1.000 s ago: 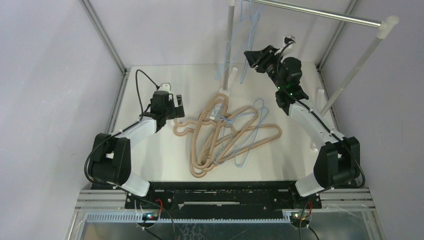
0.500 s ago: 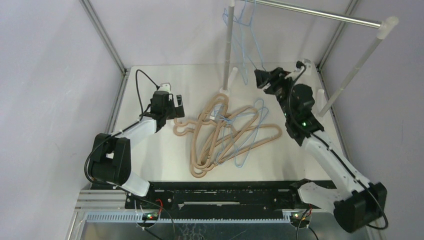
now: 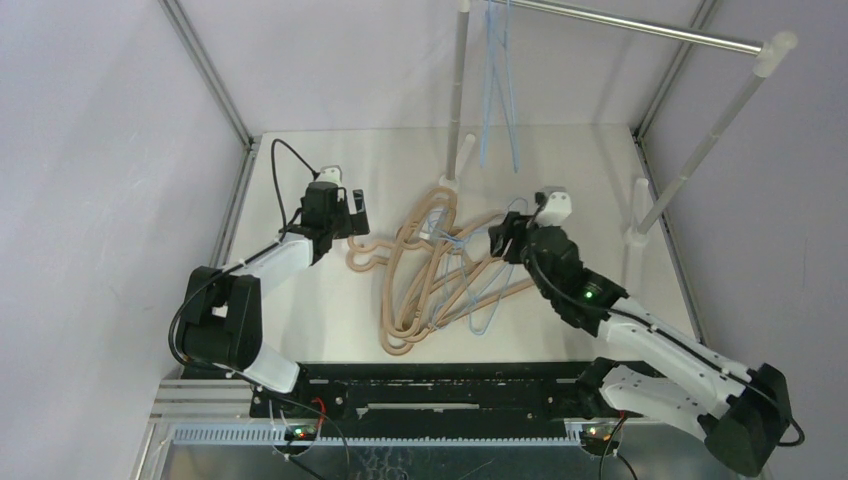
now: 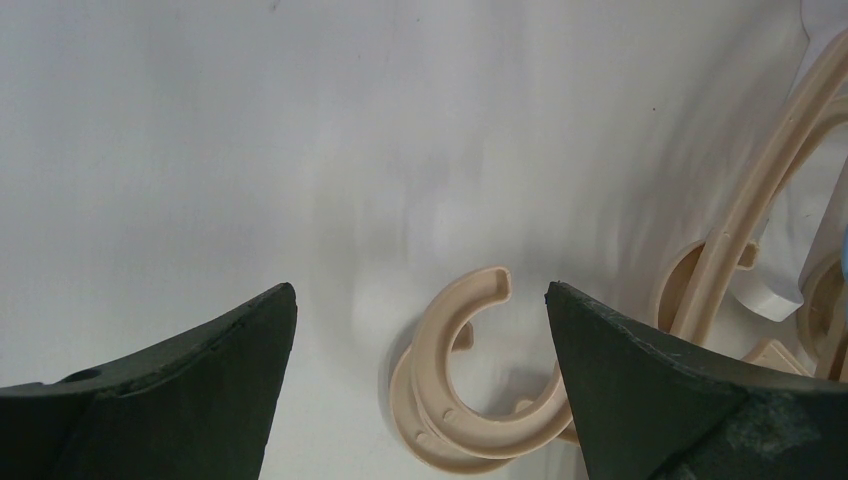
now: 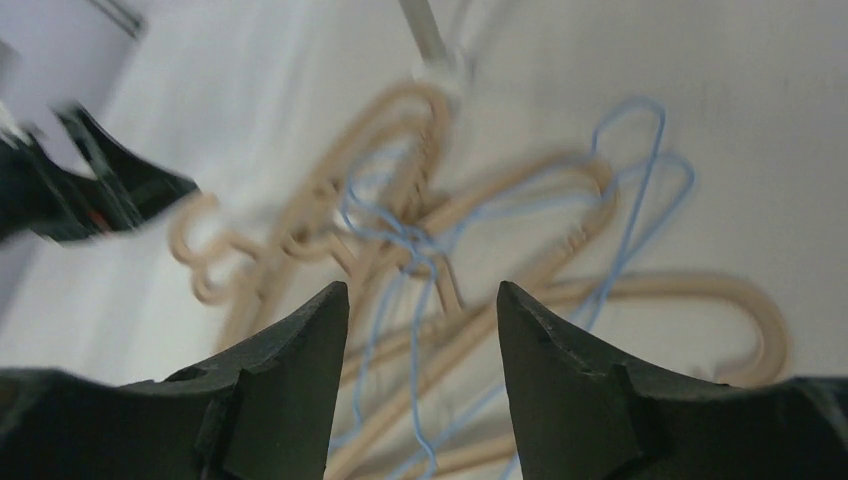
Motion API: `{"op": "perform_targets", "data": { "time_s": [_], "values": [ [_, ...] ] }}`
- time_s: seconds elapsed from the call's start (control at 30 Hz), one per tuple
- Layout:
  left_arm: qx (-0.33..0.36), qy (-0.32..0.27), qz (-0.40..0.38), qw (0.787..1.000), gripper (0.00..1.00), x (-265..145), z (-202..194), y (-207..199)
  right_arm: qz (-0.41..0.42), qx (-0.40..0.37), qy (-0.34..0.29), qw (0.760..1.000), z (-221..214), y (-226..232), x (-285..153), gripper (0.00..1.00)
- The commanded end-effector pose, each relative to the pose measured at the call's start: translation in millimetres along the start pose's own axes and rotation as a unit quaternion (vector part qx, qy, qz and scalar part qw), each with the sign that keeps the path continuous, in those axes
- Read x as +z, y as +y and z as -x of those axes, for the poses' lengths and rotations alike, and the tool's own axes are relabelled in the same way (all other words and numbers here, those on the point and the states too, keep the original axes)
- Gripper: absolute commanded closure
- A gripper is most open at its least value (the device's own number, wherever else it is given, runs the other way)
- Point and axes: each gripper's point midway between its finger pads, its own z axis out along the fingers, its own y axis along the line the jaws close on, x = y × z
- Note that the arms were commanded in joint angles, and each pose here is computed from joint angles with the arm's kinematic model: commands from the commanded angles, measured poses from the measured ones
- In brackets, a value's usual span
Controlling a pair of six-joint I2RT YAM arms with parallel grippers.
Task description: Organize the hangers
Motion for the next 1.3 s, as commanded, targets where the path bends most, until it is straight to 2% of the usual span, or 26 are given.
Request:
{"op": "perform_targets", "data": {
  "time_s": [0.0,0.27,0.5,0.6,0.67,0.73,0.8,0.83,0.87,1.07,1.27],
  "values": [
    [-0.004,-0.04,-0.011,0.999,0.01,-6.4,29.7,-8.8,-0.013,-0.011,0.079,0.997,-56.2,-2.9,6.5,0.37],
    [-0.003,-0.041,-0.01,0.999,0.01,-7.5,29.0,-7.7,0.012,-0.02,0.198,0.98,-141.6,18.9,39.5,0.42],
    [-0.002,-0.04,-0.008,0.999,0.0,-6.8,28.5,-7.5,0.013,-0.021,0.251,0.968,-183.9,21.3,54.4,0.45],
    [-0.002,-0.039,-0.009,0.999,0.01,-6.5,28.4,-8.2,0.018,-0.021,0.268,0.963,-194.1,21.7,52.5,0.49],
    [-0.002,-0.038,-0.009,0.999,0.01,-5.7,27.3,-7.9,0.018,-0.024,0.275,0.961,-198.4,21.2,51.0,0.52],
    [-0.003,-0.037,-0.009,0.999,0.01,-5.3,27.0,-8.4,0.017,-0.025,0.279,0.96,-201.8,19.4,49.8,0.61],
    [-0.003,-0.036,-0.009,0.999,0.01,-4.7,26.6,-7.9,0.017,-0.026,0.282,0.959,-203.9,18.4,49.2,0.8],
    [-0.003,-0.035,-0.009,0.999,0.01,-4.4,26.1,-8.2,0.018,-0.026,0.283,0.959,-204.1,18.7,48.9,0.95],
    [-0.003,-0.036,-0.009,0.999,0.01,-4.4,26.3,-8.2,0.018,-0.026,0.283,0.959,-204.0,18.9,49.0,1.0],
    [-0.002,-0.035,-0.008,0.999,0.01,-4.2,26.2,-7.7,0.043,-0.026,0.275,0.96,-191.8,28.2,43.9,1.0],
    [-0.002,-0.038,-0.003,0.999,0.01,-6.3,27.0,-5.8,0.057,-0.013,0.231,0.971,-145.3,34.1,23.4,1.0]
  ]
}}
